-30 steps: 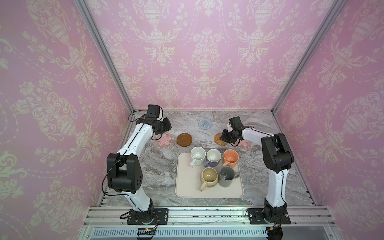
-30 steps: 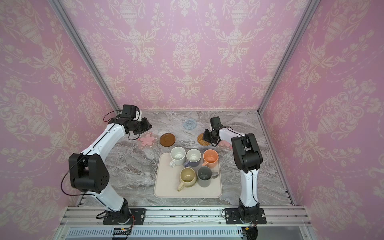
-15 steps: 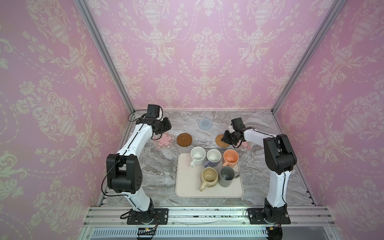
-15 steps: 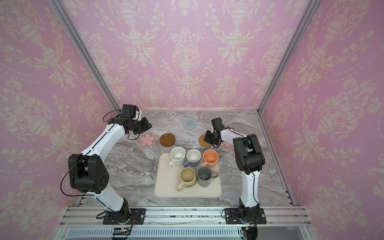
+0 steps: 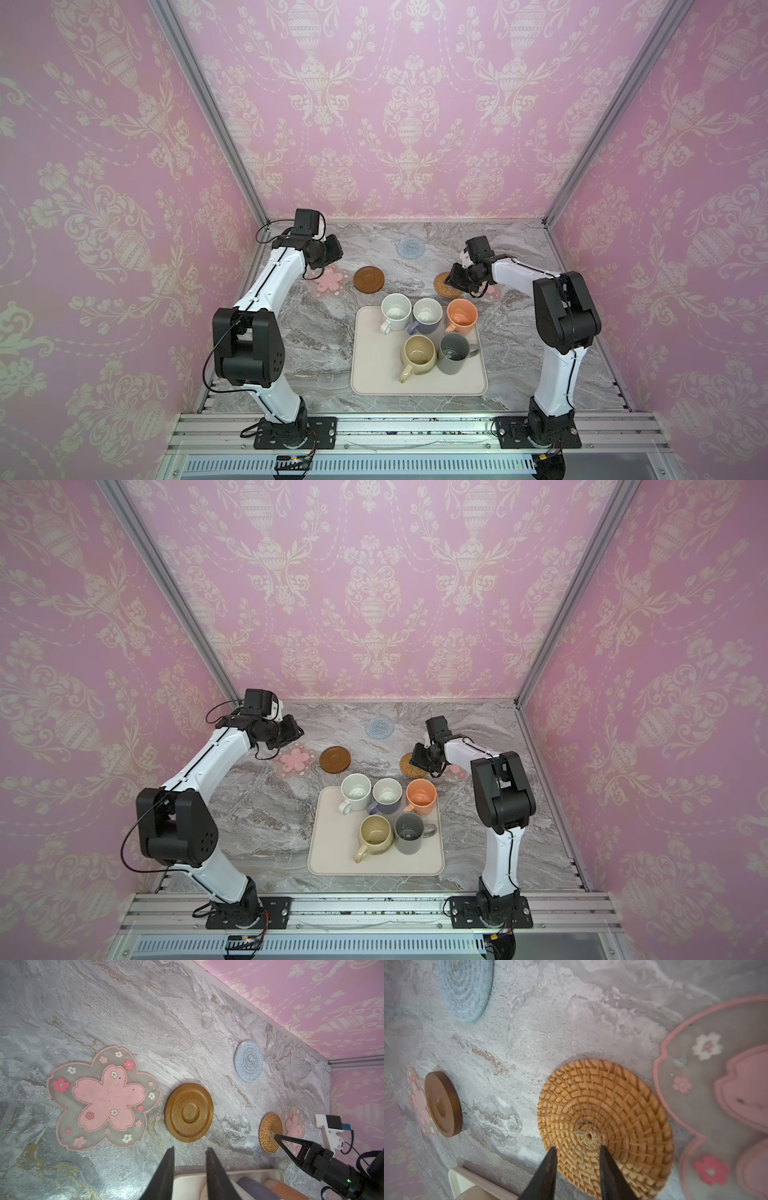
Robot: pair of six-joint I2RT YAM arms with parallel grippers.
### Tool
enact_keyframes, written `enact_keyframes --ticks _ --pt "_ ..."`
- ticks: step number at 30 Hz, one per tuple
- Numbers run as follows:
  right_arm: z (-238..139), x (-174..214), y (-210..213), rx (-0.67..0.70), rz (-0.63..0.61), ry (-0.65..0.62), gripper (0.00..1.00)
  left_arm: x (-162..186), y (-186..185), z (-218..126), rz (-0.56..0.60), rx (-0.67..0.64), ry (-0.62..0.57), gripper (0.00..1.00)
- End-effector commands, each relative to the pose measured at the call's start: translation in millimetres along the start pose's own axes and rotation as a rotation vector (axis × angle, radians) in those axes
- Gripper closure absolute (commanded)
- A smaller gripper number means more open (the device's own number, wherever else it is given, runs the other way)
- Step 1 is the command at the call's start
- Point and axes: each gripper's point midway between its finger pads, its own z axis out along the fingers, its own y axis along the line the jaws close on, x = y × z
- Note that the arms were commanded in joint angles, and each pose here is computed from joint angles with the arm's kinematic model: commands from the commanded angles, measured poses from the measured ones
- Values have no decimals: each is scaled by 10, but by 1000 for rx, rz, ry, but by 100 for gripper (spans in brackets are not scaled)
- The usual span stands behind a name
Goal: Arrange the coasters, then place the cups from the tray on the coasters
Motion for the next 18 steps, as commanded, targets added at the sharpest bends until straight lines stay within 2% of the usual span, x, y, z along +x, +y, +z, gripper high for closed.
enact_keyframes --ticks 1,6,18 --pt "-279 -94 -31 20 -24 -60 61 -58 -102 -116 -16 31 -6 71" --pt "-421 -171 -63 6 -20 -99 58 -74 -181 -143 -4 26 -6 71" --pt "-328 -173 -565 202 -29 -102 59 -81 -558 -108 86 -28 17 71"
